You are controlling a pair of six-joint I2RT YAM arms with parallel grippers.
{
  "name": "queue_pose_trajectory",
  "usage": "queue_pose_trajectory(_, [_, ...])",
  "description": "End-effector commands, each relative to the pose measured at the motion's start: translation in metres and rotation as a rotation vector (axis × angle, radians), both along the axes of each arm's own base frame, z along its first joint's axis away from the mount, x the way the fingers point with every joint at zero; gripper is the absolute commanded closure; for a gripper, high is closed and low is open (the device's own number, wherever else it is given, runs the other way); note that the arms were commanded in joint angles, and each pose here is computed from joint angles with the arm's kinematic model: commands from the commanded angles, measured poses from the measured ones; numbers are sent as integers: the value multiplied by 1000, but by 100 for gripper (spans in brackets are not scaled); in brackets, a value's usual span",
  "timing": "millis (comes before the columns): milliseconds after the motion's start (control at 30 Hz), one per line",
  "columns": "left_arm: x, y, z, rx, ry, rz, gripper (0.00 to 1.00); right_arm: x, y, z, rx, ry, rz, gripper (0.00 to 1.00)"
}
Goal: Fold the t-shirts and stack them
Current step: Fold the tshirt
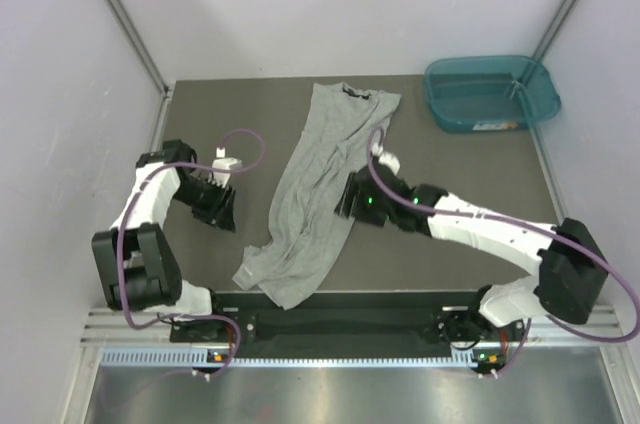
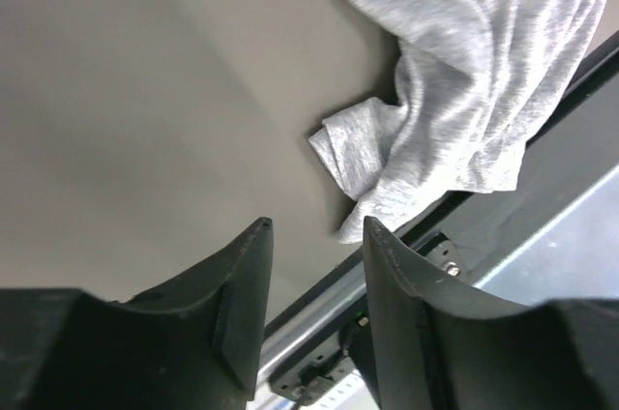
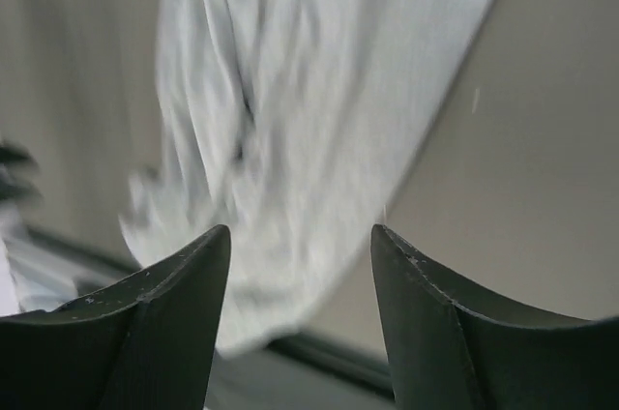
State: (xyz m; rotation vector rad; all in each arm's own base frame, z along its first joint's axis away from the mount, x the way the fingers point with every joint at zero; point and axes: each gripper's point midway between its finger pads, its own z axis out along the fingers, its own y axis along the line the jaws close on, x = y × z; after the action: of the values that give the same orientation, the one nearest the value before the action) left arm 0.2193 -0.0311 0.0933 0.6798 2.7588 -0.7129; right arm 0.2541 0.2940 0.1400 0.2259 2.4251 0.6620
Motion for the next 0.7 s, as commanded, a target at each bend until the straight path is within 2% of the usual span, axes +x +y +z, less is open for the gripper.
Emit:
queue_pose_trajectory(0, [-10,-11,23,-24,-167,-111,51,-54,2,-20,8,77,8,41])
queue_pose_trajectory(100, [-22,-18,26,-27,-264,-202,46,-92,28,-28,64,110,83,43])
queue_pose_trajectory(200, [-40,-27,18,-70,-274,-271,43,-111,40,-34,18,118,133,44])
queue_pose_trajectory(300, [-61,-31,4,-104,-215,-347,43,-136,64,-47,95,170,173,46])
queue_pose_trajectory(367, [-67,-30,-2,-106,-197,-373,43,-165,80,-63,139,245,154,48])
queue_pose_trajectory(433, [-75,-35,-4,-145,-188,-404,43,-180,104,-62,213,260,124,48])
queue_pose_trajectory(467, [-76,-37,-4,-154,-196,-413,43,-200,113,-78,180,275,151,46])
queue_pose_trajectory(533, [-75,-39,-6,-166,-205,-415,43,-208,139,-77,201,275,165,45])
queue_pose_trajectory(567, [-74,-38,-8,-160,-207,-416,43,-215,144,-97,161,295,161,45])
queue_pose_trajectory(667, [-69,-37,-10,-145,-203,-383,42,-219,147,-113,203,332,81,47])
